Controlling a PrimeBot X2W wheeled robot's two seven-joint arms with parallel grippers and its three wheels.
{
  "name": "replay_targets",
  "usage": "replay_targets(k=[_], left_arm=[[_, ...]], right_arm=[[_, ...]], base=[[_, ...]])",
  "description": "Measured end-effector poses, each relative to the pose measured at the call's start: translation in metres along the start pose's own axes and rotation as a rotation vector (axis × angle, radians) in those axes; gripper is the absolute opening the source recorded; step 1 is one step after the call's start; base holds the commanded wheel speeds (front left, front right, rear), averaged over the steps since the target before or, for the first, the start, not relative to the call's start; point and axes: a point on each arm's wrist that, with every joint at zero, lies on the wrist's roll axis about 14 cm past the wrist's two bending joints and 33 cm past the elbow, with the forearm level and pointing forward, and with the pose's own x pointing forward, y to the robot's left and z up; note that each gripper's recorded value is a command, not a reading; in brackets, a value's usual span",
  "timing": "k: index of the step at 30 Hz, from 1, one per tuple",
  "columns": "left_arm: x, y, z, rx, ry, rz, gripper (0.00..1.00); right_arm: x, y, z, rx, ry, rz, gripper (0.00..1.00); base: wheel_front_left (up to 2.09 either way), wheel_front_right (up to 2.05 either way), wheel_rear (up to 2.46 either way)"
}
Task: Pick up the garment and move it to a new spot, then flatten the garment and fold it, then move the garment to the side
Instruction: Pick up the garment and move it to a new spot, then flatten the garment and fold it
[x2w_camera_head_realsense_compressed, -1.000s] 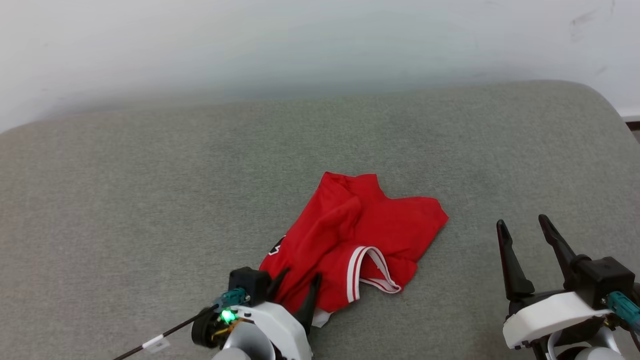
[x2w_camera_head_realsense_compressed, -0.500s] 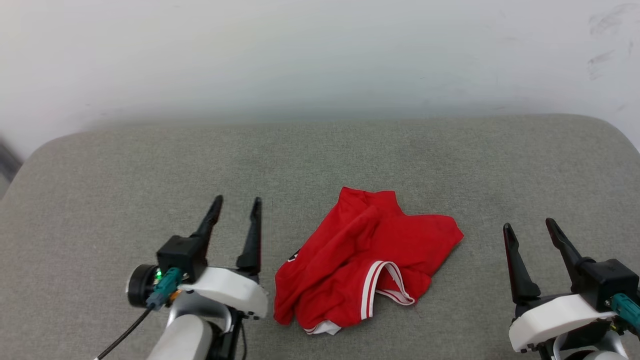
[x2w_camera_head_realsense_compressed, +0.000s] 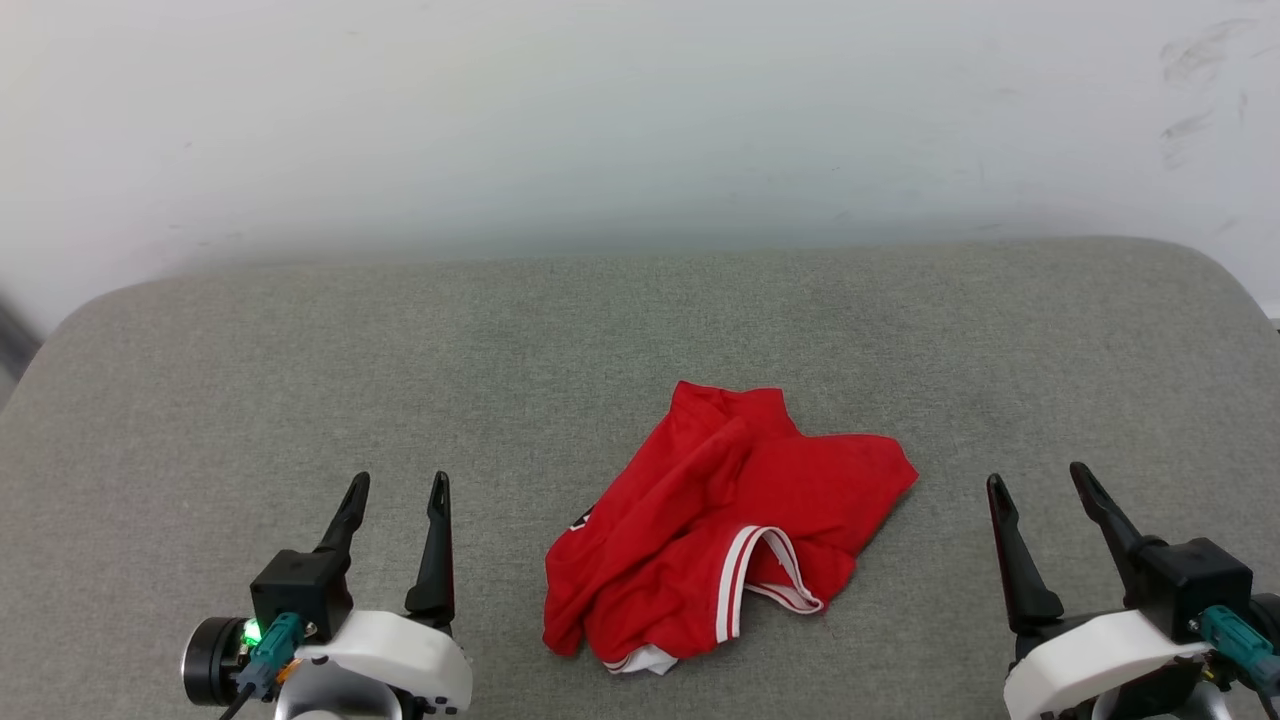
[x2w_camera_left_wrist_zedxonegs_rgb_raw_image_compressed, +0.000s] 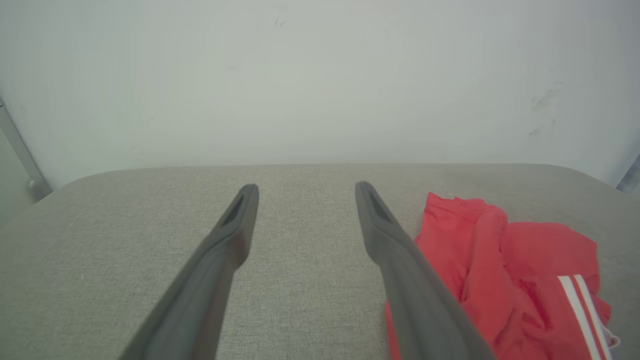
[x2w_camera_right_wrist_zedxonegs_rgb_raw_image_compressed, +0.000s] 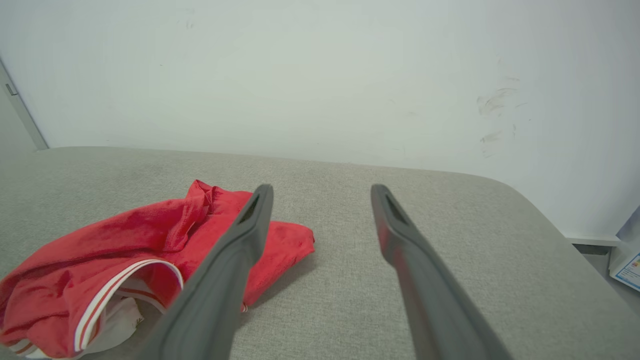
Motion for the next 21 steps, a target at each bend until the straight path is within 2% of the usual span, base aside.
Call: replay_targets(k=[13, 21], left_arm=[[0.002, -0.005, -0.001, -0.028, 0.023, -0.01, 1.0], [-0.004, -0.056, -0.055, -0.067, 0.409, -0.247, 1.0]], right_arm=[[0.0, 0.0, -0.001, 0.002, 0.005, 0.001, 1.0], [0.004, 0.002, -0.008, 0.004, 0.03, 0.006, 1.0]], base=[[0.0, 0.0, 0.0], [0.0, 0.0, 0.0]])
